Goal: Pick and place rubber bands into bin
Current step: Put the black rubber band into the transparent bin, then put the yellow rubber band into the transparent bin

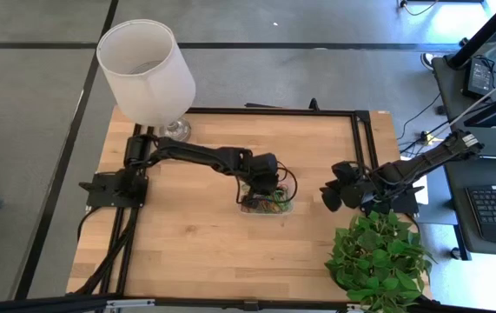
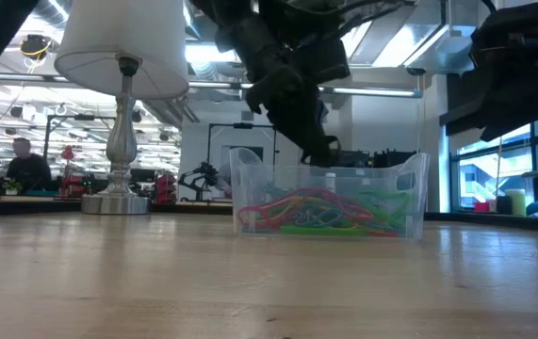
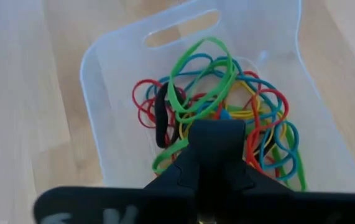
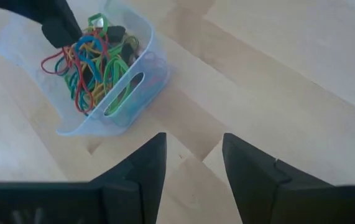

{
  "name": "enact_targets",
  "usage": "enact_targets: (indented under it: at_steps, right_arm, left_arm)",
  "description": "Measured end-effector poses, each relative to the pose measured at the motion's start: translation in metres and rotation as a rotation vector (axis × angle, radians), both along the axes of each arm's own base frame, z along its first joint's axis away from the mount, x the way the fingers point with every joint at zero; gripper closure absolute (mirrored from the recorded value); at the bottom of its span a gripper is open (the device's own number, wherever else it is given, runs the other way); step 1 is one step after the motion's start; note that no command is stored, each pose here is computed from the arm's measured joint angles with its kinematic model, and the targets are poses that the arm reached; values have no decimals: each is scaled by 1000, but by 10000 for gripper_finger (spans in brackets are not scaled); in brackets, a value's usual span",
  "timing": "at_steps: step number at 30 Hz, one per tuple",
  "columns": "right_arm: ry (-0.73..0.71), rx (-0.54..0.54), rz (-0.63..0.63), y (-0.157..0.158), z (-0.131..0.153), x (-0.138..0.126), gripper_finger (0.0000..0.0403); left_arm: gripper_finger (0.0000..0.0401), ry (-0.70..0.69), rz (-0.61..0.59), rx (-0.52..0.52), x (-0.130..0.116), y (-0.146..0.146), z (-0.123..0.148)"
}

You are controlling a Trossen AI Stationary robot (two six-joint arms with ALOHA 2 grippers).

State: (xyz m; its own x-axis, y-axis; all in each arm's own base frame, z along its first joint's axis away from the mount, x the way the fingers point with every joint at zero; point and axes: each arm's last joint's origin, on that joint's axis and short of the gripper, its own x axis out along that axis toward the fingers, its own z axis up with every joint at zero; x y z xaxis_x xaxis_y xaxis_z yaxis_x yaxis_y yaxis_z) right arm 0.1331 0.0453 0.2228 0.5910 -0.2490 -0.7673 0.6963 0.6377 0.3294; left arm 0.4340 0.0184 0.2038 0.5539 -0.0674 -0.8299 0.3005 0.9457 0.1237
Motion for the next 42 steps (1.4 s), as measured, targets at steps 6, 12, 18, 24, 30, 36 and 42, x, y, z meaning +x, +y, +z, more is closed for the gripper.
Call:
enact_targets:
  at_steps: [6, 12, 18, 24, 30, 36, 42]
  right_arm:
    - [-15, 8, -31, -3, 1, 2, 242]
    - [-16, 7, -57, -7, 1, 4, 242]
    - [-15, 5, -74, -10, 1, 4, 242]
    - [-48, -73, -139, -15, 2, 6, 242]
    - [-128, -268, -153, -24, 9, 20, 242]
    - [-204, -436, -54, -39, 17, 58, 240]
    - [-270, -463, 19, -70, 11, 103, 210]
  left_arm:
    - [335, 10, 11, -6, -1, 6, -1]
    - [280, 11, 12, -6, -1, 5, -1]
    - [252, 26, 15, 6, -2, 6, -2]
    - [271, -76, 52, -2, -15, 21, 39]
    - [362, -134, 77, -78, -47, 46, 60]
    - [399, -184, 202, -62, -99, 57, 56]
    - [399, -360, 242, -48, -153, 47, 52]
